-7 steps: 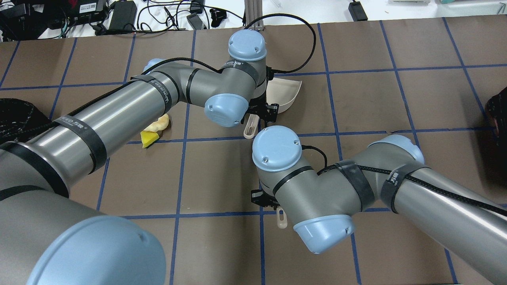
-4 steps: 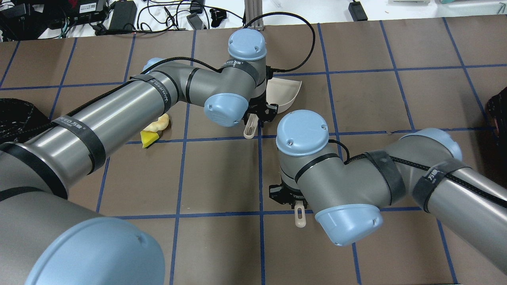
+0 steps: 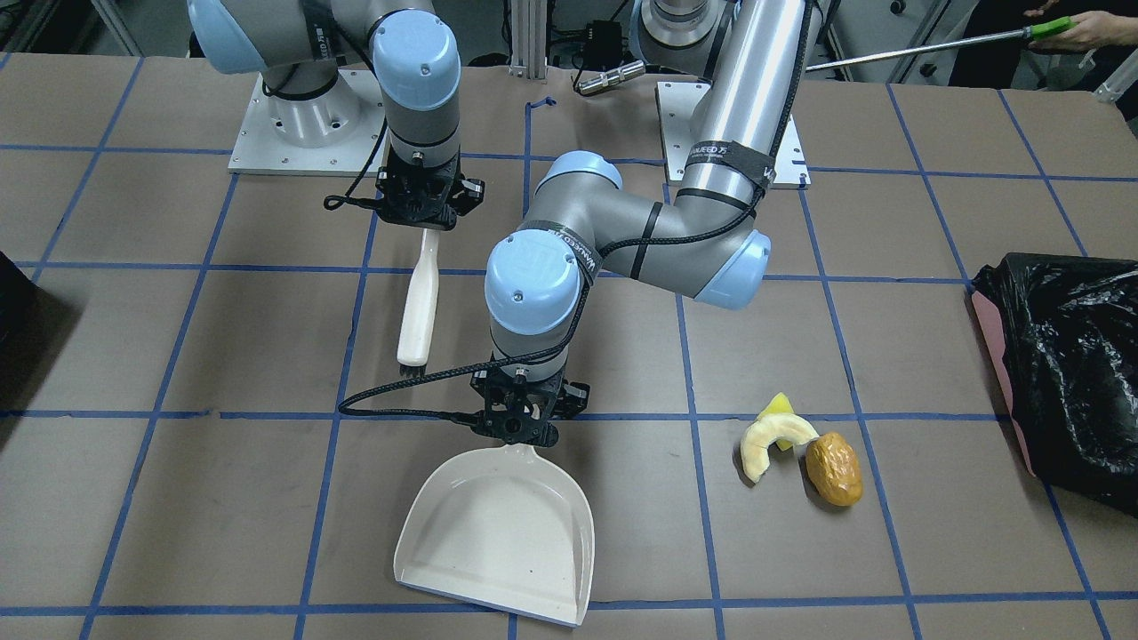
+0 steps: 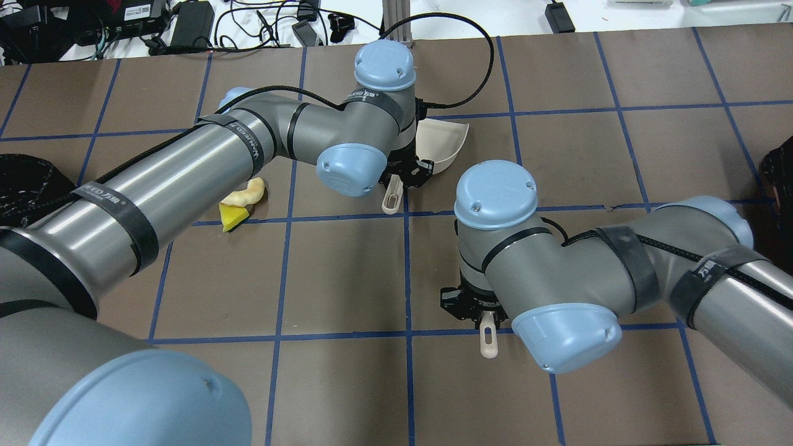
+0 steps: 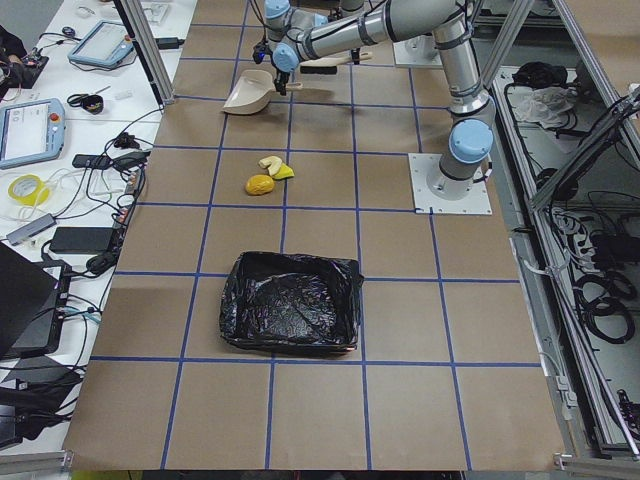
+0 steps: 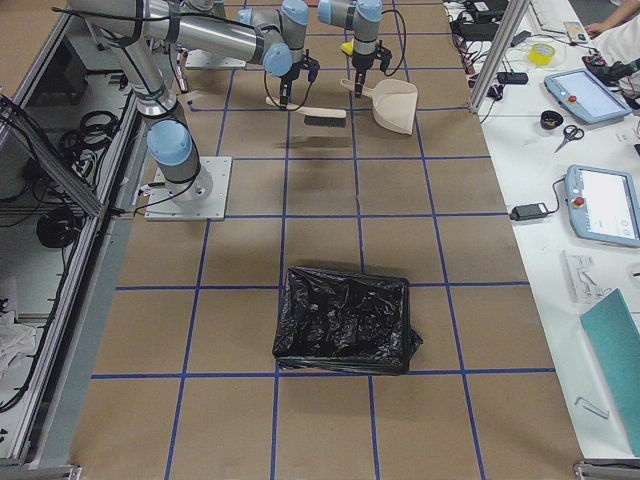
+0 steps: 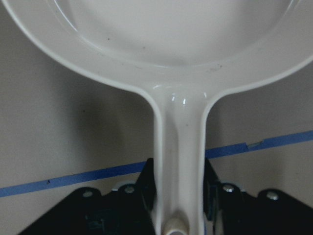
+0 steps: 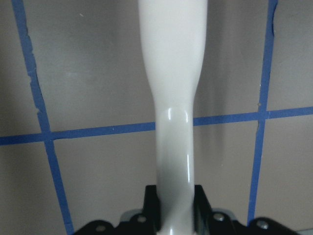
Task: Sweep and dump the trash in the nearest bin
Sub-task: 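Carry the dustpan beside the trash with left gripper while right lifts brush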
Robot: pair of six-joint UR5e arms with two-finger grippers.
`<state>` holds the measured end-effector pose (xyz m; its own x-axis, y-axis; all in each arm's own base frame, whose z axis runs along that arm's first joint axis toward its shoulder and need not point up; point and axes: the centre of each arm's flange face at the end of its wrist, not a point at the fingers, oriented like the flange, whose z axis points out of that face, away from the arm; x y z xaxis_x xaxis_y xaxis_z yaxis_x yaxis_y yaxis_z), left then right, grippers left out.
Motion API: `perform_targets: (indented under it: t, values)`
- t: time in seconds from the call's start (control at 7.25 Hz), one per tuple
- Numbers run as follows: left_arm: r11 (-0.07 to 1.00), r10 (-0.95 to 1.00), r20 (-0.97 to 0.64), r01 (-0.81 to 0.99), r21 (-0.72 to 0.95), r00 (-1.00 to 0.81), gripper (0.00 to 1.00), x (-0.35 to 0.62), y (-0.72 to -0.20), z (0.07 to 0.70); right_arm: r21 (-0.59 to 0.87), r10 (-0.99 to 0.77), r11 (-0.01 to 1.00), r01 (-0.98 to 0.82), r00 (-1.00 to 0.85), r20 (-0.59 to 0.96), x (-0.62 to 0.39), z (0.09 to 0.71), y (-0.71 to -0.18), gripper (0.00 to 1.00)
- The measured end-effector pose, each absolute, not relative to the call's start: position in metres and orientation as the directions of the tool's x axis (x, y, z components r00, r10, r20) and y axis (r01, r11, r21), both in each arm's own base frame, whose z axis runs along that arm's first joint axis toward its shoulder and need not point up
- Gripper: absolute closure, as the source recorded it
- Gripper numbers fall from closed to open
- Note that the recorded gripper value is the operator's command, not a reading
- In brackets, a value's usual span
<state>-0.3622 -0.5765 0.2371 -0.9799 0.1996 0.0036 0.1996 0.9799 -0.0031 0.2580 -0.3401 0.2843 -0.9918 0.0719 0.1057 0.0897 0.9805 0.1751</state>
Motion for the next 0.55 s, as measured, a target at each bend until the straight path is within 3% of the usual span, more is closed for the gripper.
perform_targets:
  t: [0.55]
  values:
    - [0.973,0.232,0.004,0.232,-0.017,-0.973,1.00,-0.356,-0.580,0.246,0.164,0.074,0.982,0.093,-0.990,0.117,0.215,0.306,-0.351,1.00]
